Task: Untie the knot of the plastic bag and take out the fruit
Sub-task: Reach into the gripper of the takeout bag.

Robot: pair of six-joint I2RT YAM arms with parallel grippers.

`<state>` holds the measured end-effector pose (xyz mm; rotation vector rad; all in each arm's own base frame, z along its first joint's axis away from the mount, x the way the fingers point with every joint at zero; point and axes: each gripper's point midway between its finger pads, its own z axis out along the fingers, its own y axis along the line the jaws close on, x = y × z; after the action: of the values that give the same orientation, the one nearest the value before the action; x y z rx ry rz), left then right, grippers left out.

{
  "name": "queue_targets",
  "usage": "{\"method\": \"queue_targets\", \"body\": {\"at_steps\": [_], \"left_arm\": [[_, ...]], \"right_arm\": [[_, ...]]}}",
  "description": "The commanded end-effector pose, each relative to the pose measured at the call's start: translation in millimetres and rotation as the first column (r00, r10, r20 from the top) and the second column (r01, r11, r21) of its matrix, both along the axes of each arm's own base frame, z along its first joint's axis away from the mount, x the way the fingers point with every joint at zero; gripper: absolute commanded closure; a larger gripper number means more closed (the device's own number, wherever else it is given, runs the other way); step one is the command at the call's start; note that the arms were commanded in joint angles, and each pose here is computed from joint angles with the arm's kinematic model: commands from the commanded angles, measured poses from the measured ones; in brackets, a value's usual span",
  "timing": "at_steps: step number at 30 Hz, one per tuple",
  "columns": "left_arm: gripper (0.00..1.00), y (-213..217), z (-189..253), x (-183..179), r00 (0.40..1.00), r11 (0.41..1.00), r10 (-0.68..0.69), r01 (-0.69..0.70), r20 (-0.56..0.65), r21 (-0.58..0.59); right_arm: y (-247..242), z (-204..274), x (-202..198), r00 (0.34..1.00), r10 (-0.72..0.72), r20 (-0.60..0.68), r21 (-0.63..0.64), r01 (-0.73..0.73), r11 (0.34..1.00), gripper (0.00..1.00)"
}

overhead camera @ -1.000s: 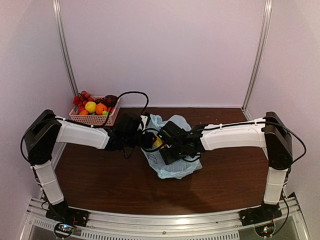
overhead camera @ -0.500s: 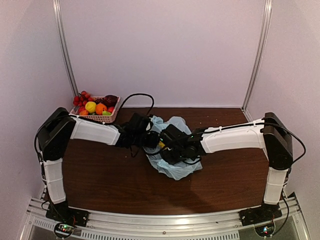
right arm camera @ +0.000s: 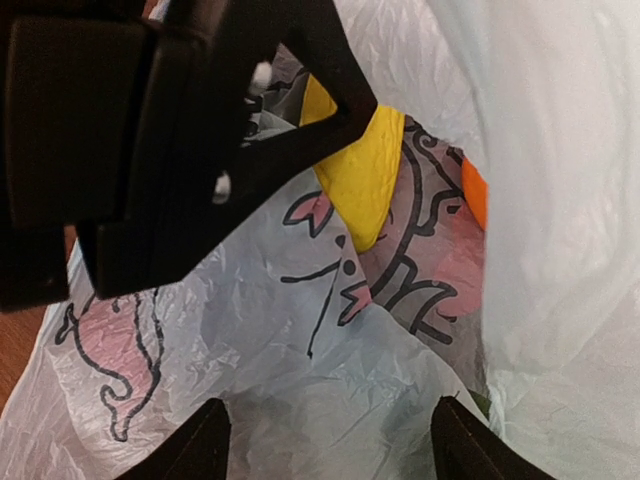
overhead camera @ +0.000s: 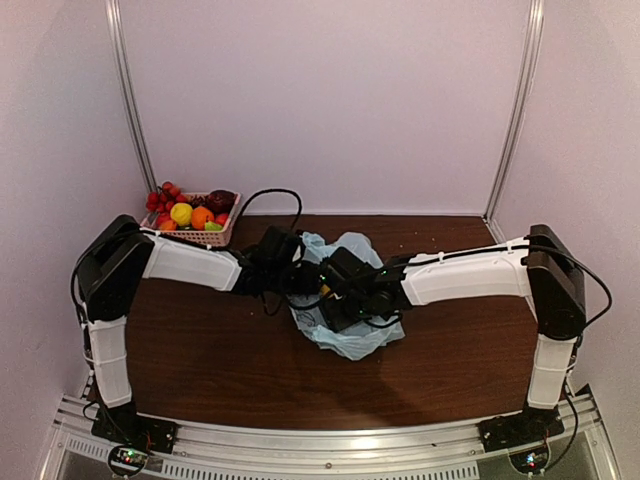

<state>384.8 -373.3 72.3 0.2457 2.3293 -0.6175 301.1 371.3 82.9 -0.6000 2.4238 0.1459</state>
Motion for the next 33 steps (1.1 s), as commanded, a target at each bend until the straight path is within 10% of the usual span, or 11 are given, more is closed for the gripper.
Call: {"method": "queue_targets", "body": {"at_steps": [1,17,33], "left_arm": [[0.4,-12.8,-10.2,2.4,1.0,0.999,-0.001,0.0,-0.022,-0.038],[0.29,-25.6,-44.3,27.4,0.998,0.999,0.042,-0.041,-0.044,0.026],[0.66,-23.5,14.1,11.4,0.999,0.997,-0.027,0.031,0.047,-0.071]], "right_arm": [[6.4,24.0,5.3,1.0,-0.003,0.026,0.06,0.002,0.998,0.29],[2.9,43.7,3.6,0.999,-0.012,0.047,0.102,0.008,0.995,0.26],[-13.1,117.8,4.2,0.987,-0.064,0.147,0.221,0.03,0.975,0.24]]}}
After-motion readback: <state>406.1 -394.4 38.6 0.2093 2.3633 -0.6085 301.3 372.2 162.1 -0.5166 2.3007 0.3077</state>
